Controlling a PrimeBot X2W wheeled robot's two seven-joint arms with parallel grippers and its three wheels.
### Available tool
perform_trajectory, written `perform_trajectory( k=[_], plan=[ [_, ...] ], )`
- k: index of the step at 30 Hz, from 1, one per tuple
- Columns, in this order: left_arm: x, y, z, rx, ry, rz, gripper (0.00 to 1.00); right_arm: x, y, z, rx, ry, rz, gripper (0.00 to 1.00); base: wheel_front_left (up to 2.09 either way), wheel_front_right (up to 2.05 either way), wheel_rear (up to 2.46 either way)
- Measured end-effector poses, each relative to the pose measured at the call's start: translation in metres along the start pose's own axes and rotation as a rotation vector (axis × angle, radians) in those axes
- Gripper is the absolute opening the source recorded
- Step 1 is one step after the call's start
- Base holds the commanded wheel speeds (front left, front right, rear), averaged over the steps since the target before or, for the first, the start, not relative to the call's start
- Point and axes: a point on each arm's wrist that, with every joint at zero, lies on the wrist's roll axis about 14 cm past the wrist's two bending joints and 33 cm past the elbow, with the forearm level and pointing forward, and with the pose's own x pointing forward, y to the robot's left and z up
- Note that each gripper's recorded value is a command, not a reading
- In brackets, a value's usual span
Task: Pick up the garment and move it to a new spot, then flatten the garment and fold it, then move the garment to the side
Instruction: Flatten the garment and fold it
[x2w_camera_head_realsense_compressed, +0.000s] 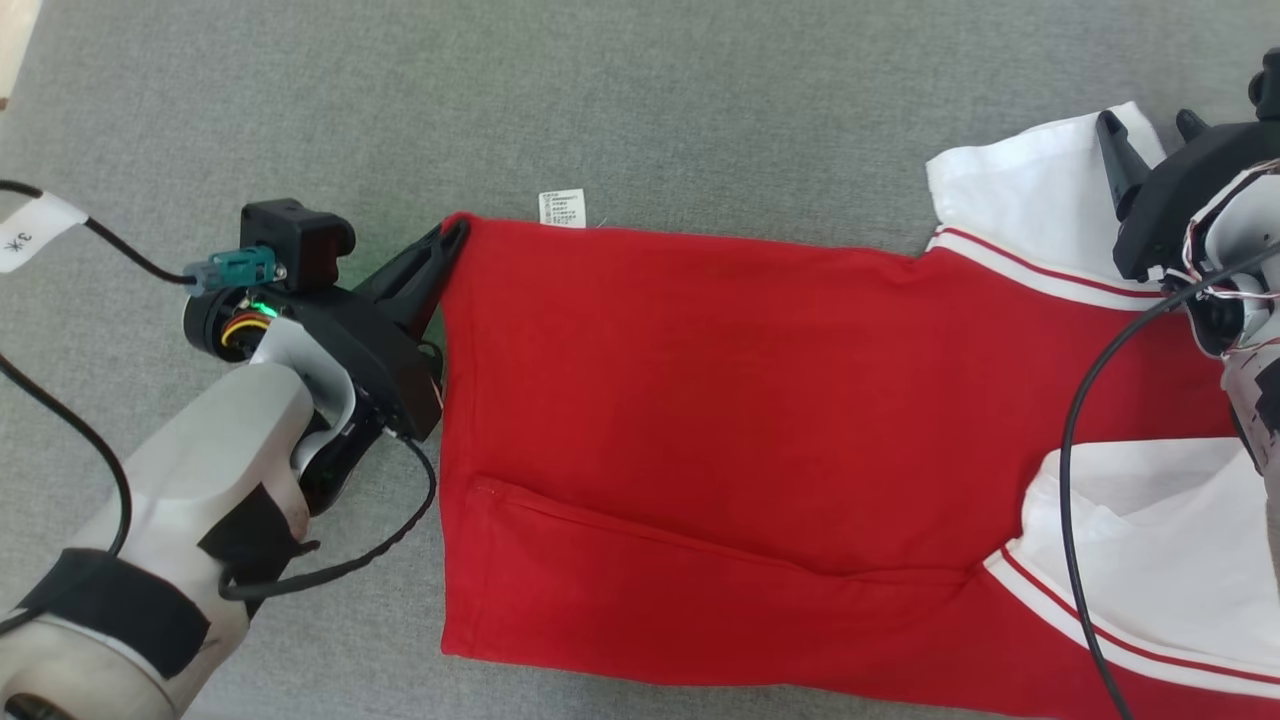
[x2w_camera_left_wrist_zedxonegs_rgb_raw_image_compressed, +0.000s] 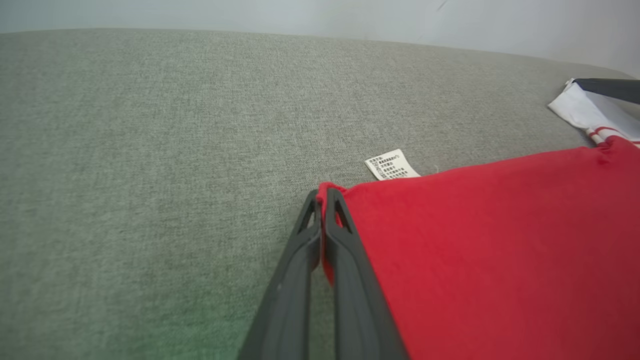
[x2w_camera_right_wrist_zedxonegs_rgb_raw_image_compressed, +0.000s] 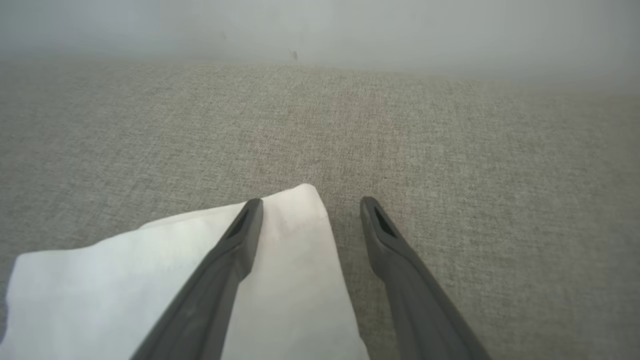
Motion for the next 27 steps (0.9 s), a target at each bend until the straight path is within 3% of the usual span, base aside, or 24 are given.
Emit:
perform_trajectory(
  k=[1,3,6,7,8,9,18,27],
  plan=[
    [0.001,0.001,0.000,-0.002,-0.001,0.001,0.00,0.002,0.000,-0.003,0.004,0.016,0.000,1.00,0.00,0.00,0.00],
    [0.001,0.000,-0.003,-0.012,0.004,0.001,0.00,0.005,0.001,-0.006,-0.003,0.038,0.003,0.75,0.00,0.00,0.00],
    [0.001,-0.001,-0.006,-0.013,0.010,-0.002,0.00,0.005,0.002,-0.007,0.007,0.047,0.005,0.35,0.00,0.00,0.00],
    [0.001,-0.001,-0.006,-0.013,0.010,-0.002,0.00,0.005,0.002,-0.007,0.007,0.047,0.005,0.08,0.00,0.00,0.00],
    [0.001,-0.001,-0.005,-0.013,0.009,-0.003,0.00,0.004,0.002,-0.007,0.006,0.044,0.005,0.08,0.00,0.00,0.00],
    [0.001,-0.001,-0.004,-0.013,0.007,-0.002,0.00,0.003,0.002,-0.005,0.001,0.032,0.008,0.00,0.00,0.00,0.00],
    [-0.005,0.003,0.014,-0.039,-0.050,0.022,0.00,-0.018,0.016,0.027,0.004,-0.140,0.056,0.00,0.00,0.00,0.00],
    [-0.022,0.005,0.036,-0.081,-0.140,0.034,0.00,-0.060,0.015,0.016,0.011,-0.192,0.091,0.00,0.00,0.00,0.00]
  ],
)
